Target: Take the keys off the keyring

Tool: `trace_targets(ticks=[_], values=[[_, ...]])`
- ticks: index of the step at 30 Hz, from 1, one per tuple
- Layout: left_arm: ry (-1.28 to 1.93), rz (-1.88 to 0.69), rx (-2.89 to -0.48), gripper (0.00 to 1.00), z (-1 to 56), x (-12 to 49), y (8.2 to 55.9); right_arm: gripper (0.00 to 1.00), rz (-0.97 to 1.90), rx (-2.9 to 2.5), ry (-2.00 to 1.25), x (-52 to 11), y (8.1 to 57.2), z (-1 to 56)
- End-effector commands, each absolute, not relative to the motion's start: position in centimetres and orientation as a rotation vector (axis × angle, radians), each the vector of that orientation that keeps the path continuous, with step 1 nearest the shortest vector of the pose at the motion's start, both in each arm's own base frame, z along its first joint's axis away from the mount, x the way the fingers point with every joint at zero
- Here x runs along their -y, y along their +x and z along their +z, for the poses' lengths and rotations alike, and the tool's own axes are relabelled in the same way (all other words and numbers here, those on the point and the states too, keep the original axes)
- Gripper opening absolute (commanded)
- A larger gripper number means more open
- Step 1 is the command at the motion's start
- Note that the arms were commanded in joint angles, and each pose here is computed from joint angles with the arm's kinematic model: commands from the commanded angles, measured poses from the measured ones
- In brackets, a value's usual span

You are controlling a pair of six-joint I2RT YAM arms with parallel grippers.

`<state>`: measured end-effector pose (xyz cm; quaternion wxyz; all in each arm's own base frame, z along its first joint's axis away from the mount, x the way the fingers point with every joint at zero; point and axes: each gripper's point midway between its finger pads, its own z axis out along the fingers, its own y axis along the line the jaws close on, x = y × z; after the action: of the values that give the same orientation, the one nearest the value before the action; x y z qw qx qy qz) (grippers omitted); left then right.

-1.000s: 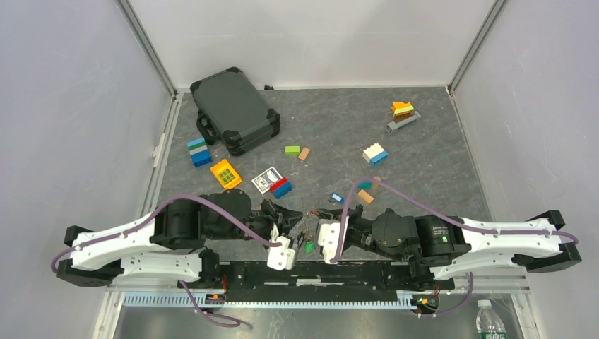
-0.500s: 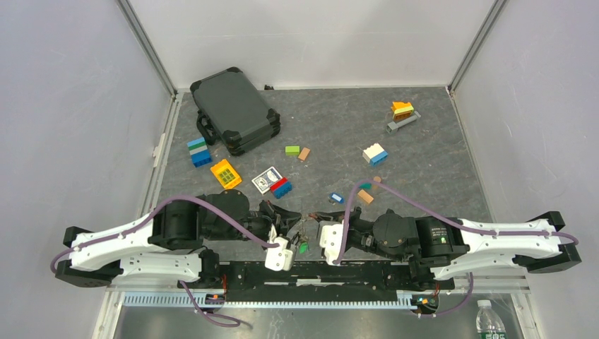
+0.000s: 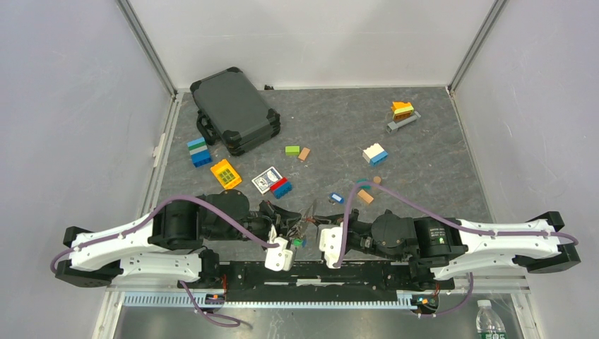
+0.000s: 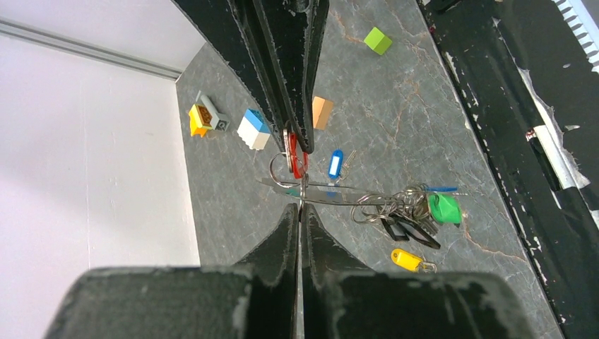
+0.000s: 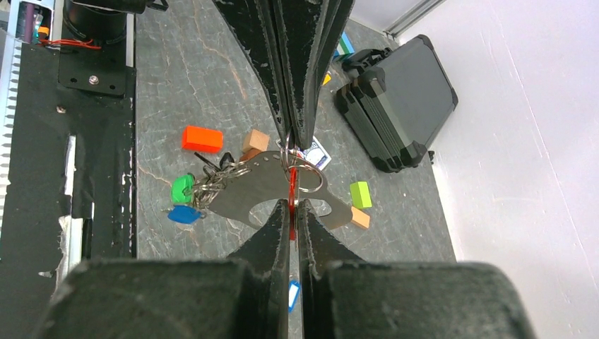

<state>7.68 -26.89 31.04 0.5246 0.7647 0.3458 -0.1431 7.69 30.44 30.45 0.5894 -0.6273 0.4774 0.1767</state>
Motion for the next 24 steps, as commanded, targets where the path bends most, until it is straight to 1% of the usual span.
trace_targets(ticks=[1,8,16,21,24], values=[[1.768,-0.349,-0.785,0.02,33.0,27.1,7.7,0.03,0.415,-1.121,-1.462,-30.4,7.7,30.0],[1.740,-0.366,-0.779,0.02,33.6,27.0,7.6,0.04,0.354,-1.157,-1.429,-29.7,8.7,29.2],[1.695,-0.406,-0.777,0.02,34.2,27.2,7.3,0.05,0.364,-1.160,-1.410,-29.9,8.7,29.1],[1.659,-0.446,-0.776,0.02,34.4,27.4,7.0,0.14,0.384,-1.157,-1.378,-29.8,8.7,29.7],[1.636,-0.473,-0.771,0.02,34.6,27.5,6.7,0.16,0.405,-1.148,-1.335,-29.5,8.8,30.5]])
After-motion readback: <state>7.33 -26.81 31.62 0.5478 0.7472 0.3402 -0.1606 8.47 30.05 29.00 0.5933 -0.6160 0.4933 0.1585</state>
